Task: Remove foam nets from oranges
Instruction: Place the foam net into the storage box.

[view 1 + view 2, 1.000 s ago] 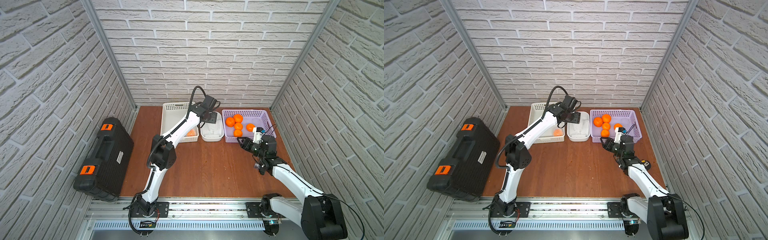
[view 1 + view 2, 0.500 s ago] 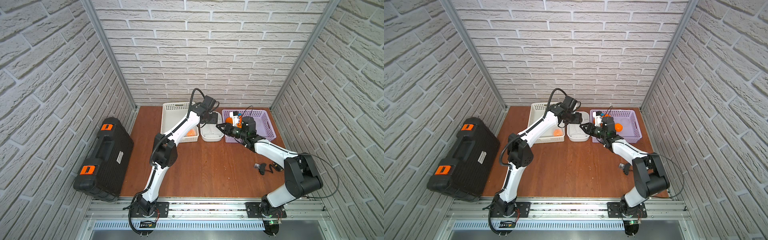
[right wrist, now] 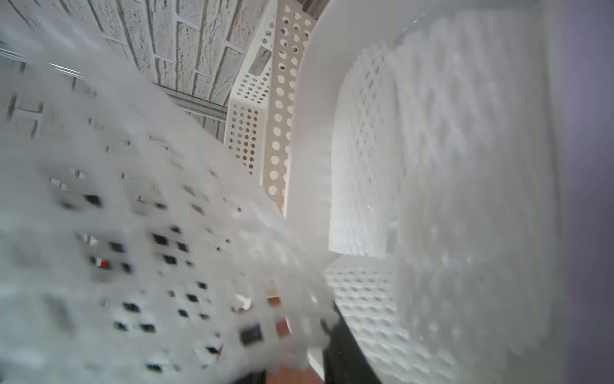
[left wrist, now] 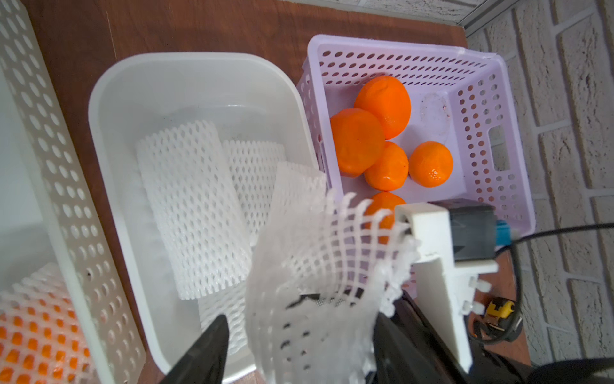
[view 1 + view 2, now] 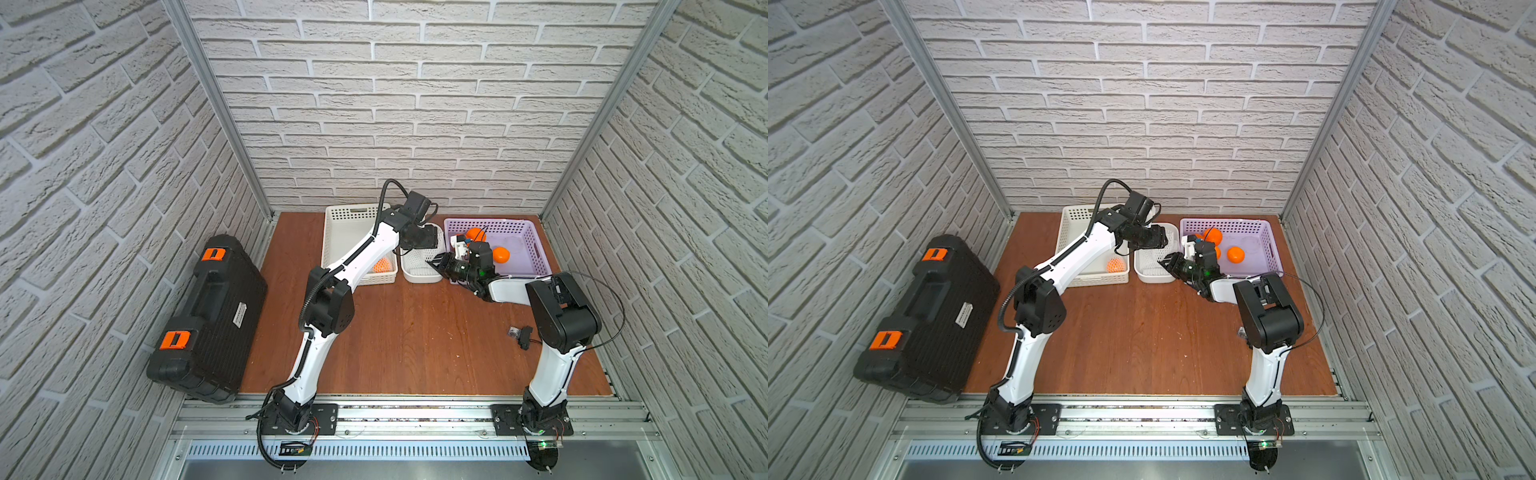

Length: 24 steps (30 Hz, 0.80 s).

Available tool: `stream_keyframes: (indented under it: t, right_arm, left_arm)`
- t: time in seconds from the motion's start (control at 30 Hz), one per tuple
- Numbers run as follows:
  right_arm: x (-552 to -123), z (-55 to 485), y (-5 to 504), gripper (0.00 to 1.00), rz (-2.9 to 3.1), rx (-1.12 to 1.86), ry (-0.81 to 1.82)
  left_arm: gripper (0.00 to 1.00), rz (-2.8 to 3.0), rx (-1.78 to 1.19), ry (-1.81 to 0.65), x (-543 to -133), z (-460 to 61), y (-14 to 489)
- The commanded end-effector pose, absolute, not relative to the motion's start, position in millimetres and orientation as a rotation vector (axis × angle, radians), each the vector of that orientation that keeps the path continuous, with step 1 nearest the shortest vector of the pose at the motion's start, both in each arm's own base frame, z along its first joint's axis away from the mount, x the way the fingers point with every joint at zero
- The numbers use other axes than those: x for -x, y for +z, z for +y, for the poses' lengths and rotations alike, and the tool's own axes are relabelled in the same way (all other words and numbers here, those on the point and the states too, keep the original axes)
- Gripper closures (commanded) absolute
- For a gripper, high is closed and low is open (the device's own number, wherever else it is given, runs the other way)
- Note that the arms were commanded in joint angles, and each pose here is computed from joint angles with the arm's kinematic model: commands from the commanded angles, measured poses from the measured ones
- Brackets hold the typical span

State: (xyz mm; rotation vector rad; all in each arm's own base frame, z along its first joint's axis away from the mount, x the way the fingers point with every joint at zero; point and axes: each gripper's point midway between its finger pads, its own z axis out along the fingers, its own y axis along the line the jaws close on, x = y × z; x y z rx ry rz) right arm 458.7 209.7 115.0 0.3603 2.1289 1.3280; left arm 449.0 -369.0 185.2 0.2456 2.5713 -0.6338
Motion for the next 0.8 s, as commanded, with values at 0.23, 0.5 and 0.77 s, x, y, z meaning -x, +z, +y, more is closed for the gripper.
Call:
stream_keyframes:
  t: [0.23,0.5,0.77]
  right_arm:
    - [-426,199,179,0.33,1.939,-0.14,1.253]
    - [-426,200,185,0.27,1.937,-0.1,1.238]
    - [-439,202,183,0.38,1.952,-0.117,1.229]
  left_arm:
    - [0.31,2.528,-0.22,-0.612,-454,-349,212]
    - [0.31,2.521,-0.26,-0.662,-446,-359,218]
    - [0.31,2.512,-0.274,-0.702,-438,-364,228]
